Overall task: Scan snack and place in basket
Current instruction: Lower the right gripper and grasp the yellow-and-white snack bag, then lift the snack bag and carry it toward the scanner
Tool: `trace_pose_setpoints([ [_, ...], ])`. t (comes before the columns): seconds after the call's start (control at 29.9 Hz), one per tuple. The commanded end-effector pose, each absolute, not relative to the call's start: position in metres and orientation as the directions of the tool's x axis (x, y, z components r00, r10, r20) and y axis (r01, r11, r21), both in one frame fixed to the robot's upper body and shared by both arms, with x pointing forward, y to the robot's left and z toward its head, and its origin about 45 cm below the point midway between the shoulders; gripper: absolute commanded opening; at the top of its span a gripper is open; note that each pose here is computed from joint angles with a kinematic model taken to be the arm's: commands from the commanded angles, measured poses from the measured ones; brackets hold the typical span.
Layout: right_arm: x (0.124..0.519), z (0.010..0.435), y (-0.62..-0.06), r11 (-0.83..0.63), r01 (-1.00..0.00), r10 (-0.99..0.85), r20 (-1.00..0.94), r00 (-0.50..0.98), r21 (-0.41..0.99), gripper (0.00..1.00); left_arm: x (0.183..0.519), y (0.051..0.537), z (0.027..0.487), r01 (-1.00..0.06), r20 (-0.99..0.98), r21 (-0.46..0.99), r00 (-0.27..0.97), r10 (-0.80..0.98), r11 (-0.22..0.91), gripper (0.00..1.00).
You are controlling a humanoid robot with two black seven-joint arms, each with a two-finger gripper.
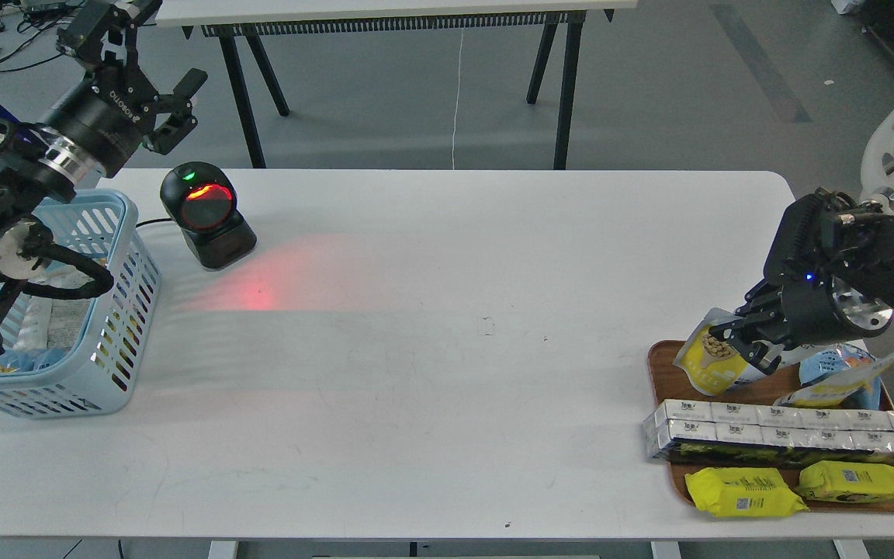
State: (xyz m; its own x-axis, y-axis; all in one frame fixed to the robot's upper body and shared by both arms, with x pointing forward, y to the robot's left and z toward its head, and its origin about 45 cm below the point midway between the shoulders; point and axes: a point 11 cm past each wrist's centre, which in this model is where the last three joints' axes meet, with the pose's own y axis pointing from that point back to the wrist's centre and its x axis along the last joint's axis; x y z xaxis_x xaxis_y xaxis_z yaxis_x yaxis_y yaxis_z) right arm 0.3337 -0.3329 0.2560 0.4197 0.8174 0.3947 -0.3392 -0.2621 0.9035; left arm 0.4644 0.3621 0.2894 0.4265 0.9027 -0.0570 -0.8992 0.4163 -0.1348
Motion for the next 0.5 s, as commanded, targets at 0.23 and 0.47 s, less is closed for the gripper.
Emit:
trace_pose_setpoints([
  [0.23,0.357,0.292,-0.307,-0.349,-0.433,0.789,0.51,0.343,0.831,0.0,0.465,0.362,0.291,-0.899,-0.055,-0.137,0.427,0.903,0.417,1.0],
  [0.47,0.381,0.316,-0.218,-0.532,-0.425,0.744,0.644,0.18,0.733,0.0,0.466,0.363,0.292,-0.9,-0.053,-0.138,0.424,0.904,0.414,1.0],
])
